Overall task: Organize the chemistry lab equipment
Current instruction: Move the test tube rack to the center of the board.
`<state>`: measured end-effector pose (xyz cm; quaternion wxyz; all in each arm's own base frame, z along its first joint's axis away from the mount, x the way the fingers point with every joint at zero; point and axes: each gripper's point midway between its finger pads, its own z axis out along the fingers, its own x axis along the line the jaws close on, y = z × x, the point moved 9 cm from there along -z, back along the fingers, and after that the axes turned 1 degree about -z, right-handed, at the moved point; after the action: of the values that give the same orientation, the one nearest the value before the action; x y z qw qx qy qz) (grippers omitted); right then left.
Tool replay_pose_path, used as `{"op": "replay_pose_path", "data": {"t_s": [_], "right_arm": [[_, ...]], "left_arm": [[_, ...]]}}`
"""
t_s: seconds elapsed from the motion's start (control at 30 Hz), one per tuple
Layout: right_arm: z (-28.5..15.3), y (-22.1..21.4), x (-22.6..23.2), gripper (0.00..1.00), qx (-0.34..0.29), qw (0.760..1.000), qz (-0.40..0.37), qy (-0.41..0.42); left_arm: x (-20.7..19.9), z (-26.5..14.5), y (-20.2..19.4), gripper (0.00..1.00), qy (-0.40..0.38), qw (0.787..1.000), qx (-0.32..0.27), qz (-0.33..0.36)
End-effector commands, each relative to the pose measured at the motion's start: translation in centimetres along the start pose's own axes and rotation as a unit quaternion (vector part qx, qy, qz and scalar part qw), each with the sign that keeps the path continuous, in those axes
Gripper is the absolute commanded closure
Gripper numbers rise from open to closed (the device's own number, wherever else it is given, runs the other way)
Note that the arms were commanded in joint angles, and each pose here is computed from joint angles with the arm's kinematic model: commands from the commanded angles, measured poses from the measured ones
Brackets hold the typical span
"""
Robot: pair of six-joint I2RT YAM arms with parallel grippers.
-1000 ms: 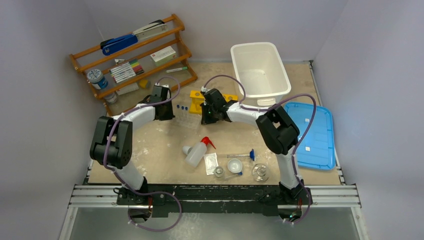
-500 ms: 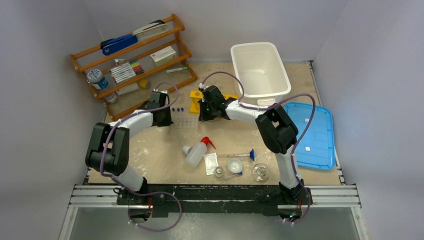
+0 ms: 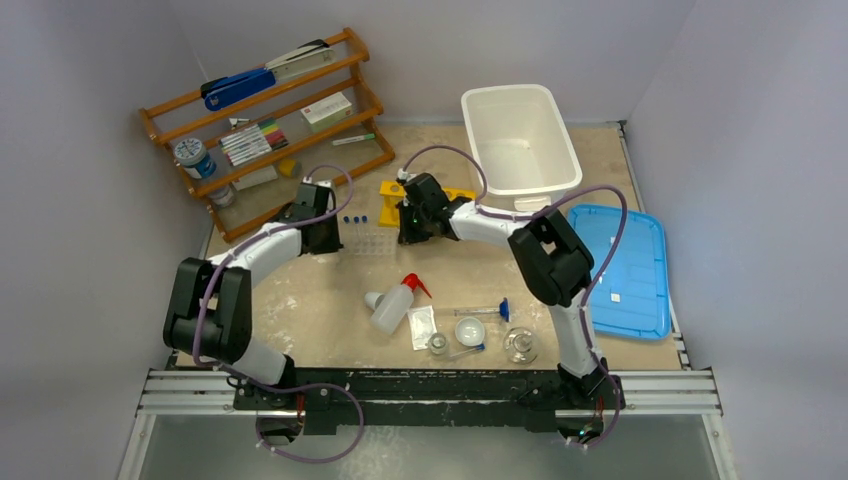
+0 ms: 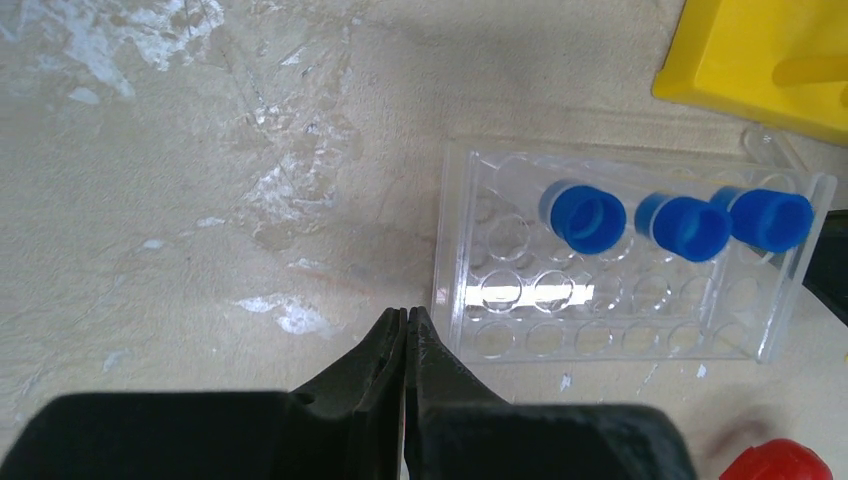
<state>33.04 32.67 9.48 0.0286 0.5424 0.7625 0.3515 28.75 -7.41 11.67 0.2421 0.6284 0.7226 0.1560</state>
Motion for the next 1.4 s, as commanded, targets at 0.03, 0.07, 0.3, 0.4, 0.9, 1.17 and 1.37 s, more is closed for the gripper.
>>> {"op": "replay_pose_path", "data": {"t_s": [0.03, 0.07, 0.3, 0.4, 0.9, 1.17, 1.37], "right_arm": [[-3.5, 1.8, 0.9, 1.00, -0.041, 0.999, -0.011, 0.008], [-4.0, 1.9, 0.8, 1.00, -0.044, 0.999, -0.012, 0.003], [-8.1, 2.8, -0.6, 1.00, -0.079, 0.995, -0.021, -0.053], [-9.7, 3.3, -0.8, 0.90, -0.094, 0.993, -0.024, -0.062], [-9.4, 2.6, -3.2, 0.66, -0.104, 0.981, -0.103, -0.128], [-7.2, 1.8, -2.4, 0.67, -0.101, 0.979, -0.156, -0.084], [-5.5, 1.8, -1.7, 0.62, -0.090, 0.976, -0.179, -0.080]], "left_arm": [[0.0, -2.6, 0.9, 0.97, -0.001, 0.999, -0.043, 0.013], [0.0, -2.9, 0.9, 0.96, 0.000, 0.999, -0.047, 0.012], [0.4, -6.9, 1.3, 0.62, 0.006, 0.994, -0.104, -0.019], [0.4, -8.6, 2.4, 0.56, 0.014, 0.991, -0.131, -0.032], [-0.5, -9.8, 5.7, 0.71, 0.012, 0.982, -0.180, -0.059], [-0.6, -10.0, 5.4, 0.69, 0.003, 0.984, -0.173, -0.047], [-0.5, -10.4, 5.3, 0.66, 0.001, 0.984, -0.171, -0.044]]}}
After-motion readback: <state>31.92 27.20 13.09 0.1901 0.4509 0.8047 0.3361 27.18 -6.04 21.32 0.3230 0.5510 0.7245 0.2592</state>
